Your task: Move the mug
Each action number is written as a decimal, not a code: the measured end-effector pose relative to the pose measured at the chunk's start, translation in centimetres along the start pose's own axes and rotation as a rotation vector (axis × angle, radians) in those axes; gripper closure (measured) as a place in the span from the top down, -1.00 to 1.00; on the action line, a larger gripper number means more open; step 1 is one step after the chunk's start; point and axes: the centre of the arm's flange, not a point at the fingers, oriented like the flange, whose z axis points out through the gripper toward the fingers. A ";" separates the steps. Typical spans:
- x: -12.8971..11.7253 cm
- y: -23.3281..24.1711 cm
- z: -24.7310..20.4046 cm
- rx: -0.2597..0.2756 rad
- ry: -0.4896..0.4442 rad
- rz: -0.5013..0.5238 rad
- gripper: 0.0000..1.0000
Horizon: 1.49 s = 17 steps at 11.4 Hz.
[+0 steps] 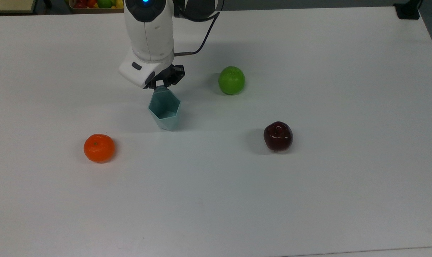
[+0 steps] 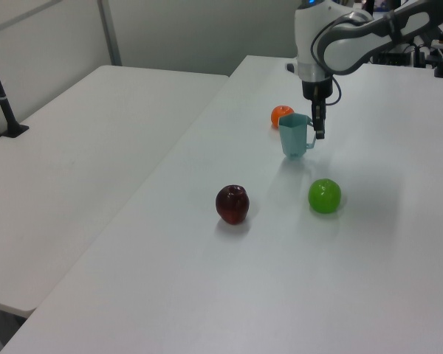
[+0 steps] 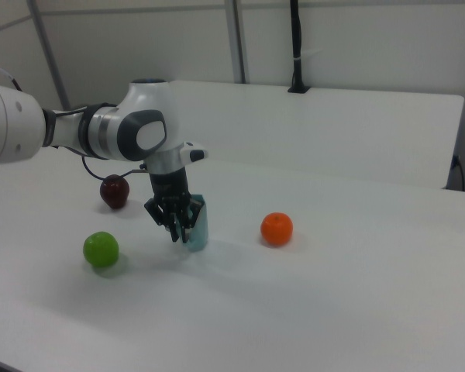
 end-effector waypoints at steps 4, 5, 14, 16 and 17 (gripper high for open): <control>0.4 -0.2 1.1 0.015 0.019 0.007 -0.52; 0.4 -0.2 1.3 0.015 0.017 0.007 -0.52; 0.5 0.0 -0.3 0.012 0.045 0.109 0.98; 0.0 0.5 -4.0 0.007 0.107 0.209 1.00; -0.4 0.8 -5.6 0.007 0.134 0.242 1.00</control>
